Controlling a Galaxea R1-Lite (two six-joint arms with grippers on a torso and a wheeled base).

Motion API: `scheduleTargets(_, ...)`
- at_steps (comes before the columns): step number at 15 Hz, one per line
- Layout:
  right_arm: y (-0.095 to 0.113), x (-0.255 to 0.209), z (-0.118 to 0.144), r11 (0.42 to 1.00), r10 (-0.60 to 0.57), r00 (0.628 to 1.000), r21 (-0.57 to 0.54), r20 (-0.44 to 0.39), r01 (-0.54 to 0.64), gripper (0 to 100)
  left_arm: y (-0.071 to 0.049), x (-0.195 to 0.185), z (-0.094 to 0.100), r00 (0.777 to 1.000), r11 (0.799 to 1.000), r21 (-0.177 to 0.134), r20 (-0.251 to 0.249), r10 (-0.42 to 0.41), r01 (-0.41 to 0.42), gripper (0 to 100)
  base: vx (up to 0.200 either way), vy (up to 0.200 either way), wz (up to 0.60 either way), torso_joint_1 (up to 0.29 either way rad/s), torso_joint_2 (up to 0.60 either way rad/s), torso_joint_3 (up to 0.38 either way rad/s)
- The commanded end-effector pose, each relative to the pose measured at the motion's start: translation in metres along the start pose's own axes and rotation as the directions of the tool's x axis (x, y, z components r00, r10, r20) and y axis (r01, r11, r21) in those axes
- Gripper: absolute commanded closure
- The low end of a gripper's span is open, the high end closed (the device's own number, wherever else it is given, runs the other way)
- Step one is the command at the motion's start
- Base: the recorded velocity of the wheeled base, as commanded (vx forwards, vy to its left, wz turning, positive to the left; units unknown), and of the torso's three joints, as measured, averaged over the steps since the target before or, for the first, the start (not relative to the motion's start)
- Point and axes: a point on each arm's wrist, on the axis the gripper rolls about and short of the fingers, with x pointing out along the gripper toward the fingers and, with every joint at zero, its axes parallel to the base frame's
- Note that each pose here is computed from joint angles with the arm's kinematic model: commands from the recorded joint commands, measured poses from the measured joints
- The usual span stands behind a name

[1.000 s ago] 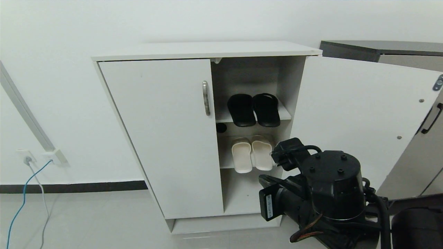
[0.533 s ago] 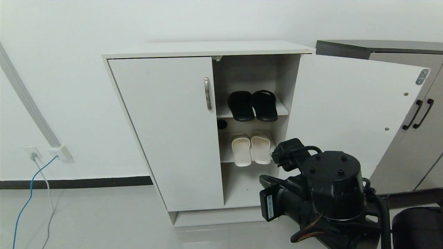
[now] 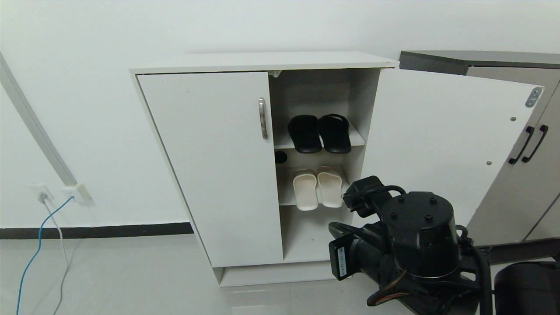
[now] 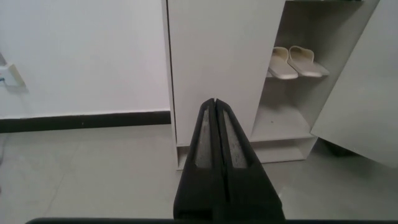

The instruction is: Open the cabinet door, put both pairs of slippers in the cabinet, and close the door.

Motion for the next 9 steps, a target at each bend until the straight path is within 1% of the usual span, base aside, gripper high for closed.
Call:
scheduleTargets(1, 0.0003, 0.001, -0.0019, 1.0, 0.0, 1.0, -0.006, -0.007, 0.0, 100, 0.0, 0.0001, 0.0, 1.0, 1.0, -0.001, -0.001, 0.001, -0.001, 100, 0.0, 0.0, 0.0, 0.0, 0.0, 0.0)
scheduleTargets(5, 0.0, 0.0009, -0.0028, 1.0, -0.002, 1.0, -0.008, -0.009, 0.002, 100, 0.0, 0.0001, 0.0, 1.0, 1.0, -0.002, -0.001, 0.001, -0.001, 100, 0.0, 0.0, 0.0, 0.0, 0.0, 0.0)
scheduleTargets(6, 0.0, 0.0009, -0.0028, 1.0, -0.002, 1.0, -0.008, -0.009, 0.002, 100, 0.0, 0.0001, 0.0, 1.0, 1.0, -0.002, -0.001, 0.001, -0.001, 100, 0.0, 0.0, 0.0, 0.002, -0.11, -0.119)
scheduleTargets(7, -0.0001, 0.0009, -0.0032, 1.0, -0.003, 1.0, -0.01, -0.01, 0.003, 100, 0.0, 0.0001, 0.0, 1.0, 1.0, -0.002, -0.001, 0.001, -0.001, 100, 0.0, 0.0, 0.0, -0.002, -0.09, -0.246)
scheduleTargets(9, -0.0001, 0.0009, -0.0033, 1.0, -0.003, 1.0, -0.01, -0.012, 0.003, 100, 0.0, 0.0001, 0.0, 1.0, 1.0, -0.002, -0.001, 0.001, -0.001, 100, 0.0, 0.0, 0.0, 0.044, -0.37, -0.339)
